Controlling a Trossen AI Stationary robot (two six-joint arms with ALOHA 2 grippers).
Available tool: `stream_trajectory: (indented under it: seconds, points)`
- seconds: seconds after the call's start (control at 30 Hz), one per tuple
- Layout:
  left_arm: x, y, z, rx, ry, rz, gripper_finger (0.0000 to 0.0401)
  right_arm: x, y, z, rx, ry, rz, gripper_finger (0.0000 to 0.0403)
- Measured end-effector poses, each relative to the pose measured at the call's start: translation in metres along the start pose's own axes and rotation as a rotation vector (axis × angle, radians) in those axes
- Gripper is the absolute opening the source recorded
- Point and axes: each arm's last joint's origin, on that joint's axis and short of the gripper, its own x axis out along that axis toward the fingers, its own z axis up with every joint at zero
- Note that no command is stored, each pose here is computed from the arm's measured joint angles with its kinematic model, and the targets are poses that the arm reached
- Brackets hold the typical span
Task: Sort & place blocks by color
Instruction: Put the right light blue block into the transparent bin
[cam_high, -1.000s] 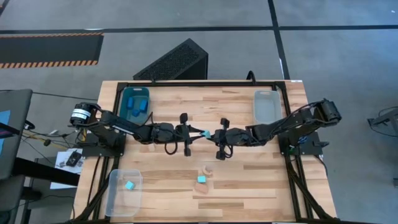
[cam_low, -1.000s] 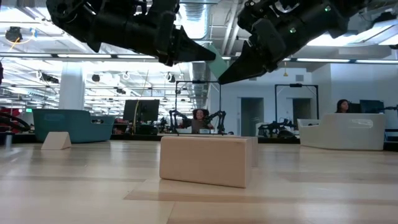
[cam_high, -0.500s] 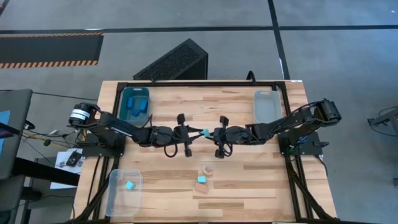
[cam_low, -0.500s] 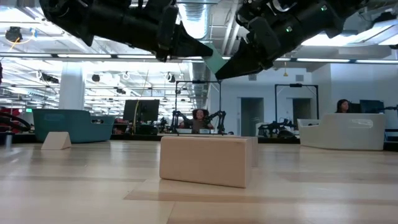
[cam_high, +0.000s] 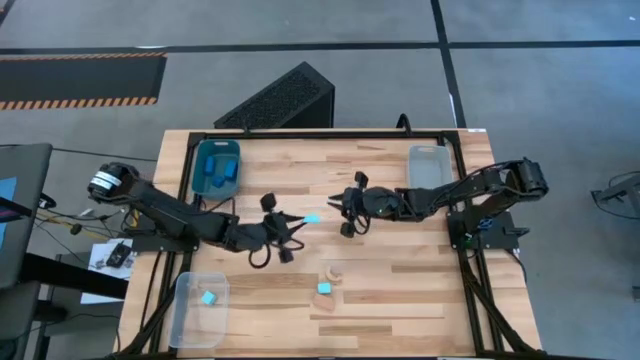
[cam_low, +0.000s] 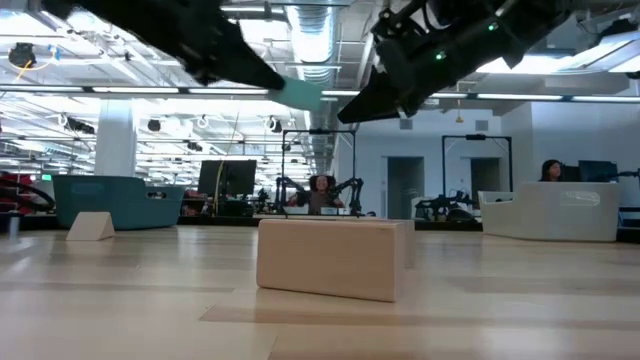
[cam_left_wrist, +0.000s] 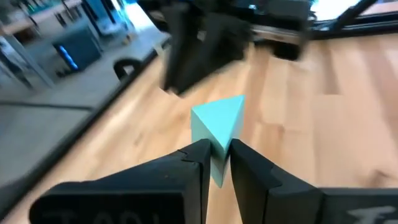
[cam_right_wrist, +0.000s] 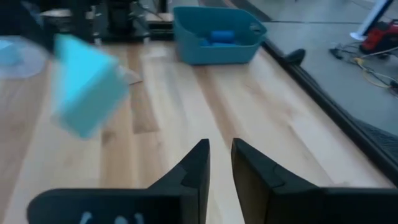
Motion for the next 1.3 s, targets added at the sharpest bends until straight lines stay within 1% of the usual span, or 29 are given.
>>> stream_trajectory:
  seconds: [0.13, 0.33, 0.4, 0.43, 0.5, 0.63, 0.7, 0.77, 0.87, 0.97, 1.03, 1.1, 1.17, 1.23, 1.3]
  points:
    - [-0.022, -0.006, -0.004, -0.03, 0.07, -0.055, 0.0041, 0.004, -0.012, 0.0, 0.018, 0.001, -0.036, 0.0093]
    - [-0.05, -0.017, -0.015, -0.057, 0.186, -0.184, 0.0042, 0.007, -0.023, 0.002, 0.041, -0.023, -0.07, 0.0093]
    - [-0.059, -0.022, -0.018, -0.085, 0.236, -0.264, 0.0042, 0.007, -0.024, 0.003, 0.044, -0.028, -0.071, 0.0093]
    - [-0.064, -0.025, -0.02, -0.103, 0.27, -0.322, 0.0042, 0.007, -0.024, 0.003, 0.045, -0.031, -0.07, 0.0093]
    - [-0.075, -0.033, -0.024, -0.14, 0.356, -0.464, 0.0042, 0.007, -0.024, 0.003, 0.045, -0.034, -0.068, 0.0093]
    - [-0.102, -0.05, -0.034, -0.231, 0.57, -0.73, 0.0042, 0.007, -0.024, 0.003, 0.045, -0.032, -0.066, 0.0093]
    - [-0.116, -0.057, -0.036, -0.277, 0.678, -0.813, 0.0042, 0.007, -0.024, 0.003, 0.044, -0.032, -0.066, 0.0093]
    - [-0.129, -0.063, -0.033, -0.312, 0.757, -0.847, 0.0037, 0.007, -0.024, 0.003, 0.045, -0.032, -0.066, 0.0093]
    - [-0.143, -0.067, -0.023, -0.324, 0.794, -0.85, 0.0023, 0.007, -0.024, 0.003, 0.047, -0.039, -0.068, 0.0093]
    - [-0.153, -0.068, -0.009, -0.357, 0.809, -0.811, 0.0011, 0.007, -0.026, 0.005, 0.054, -0.054, -0.072, 0.0093]
    - [-0.161, -0.066, -0.003, -0.367, 0.854, -0.776, 0.0007, 0.008, -0.027, 0.006, 0.059, -0.065, -0.074, 0.0093]
    - [-0.169, -0.061, -0.003, -0.34, 0.928, -0.7, 0.0007, 0.008, -0.028, 0.006, 0.062, -0.069, -0.078, 0.0093]
    - [-0.176, -0.054, -0.011, -0.317, 0.99, -0.581, 0.0007, 0.008, -0.028, 0.006, 0.06, -0.065, -0.078, 0.0093]
    - [-0.183, -0.049, -0.022, -0.324, 1.051, -0.464, 0.0009, 0.008, -0.028, 0.004, 0.055, -0.049, -0.076, 0.0093]
    - [-0.188, -0.047, -0.035, -0.353, 1.118, -0.392, 0.0009, 0.008, -0.027, 0.002, 0.049, -0.034, -0.075, 0.0093]
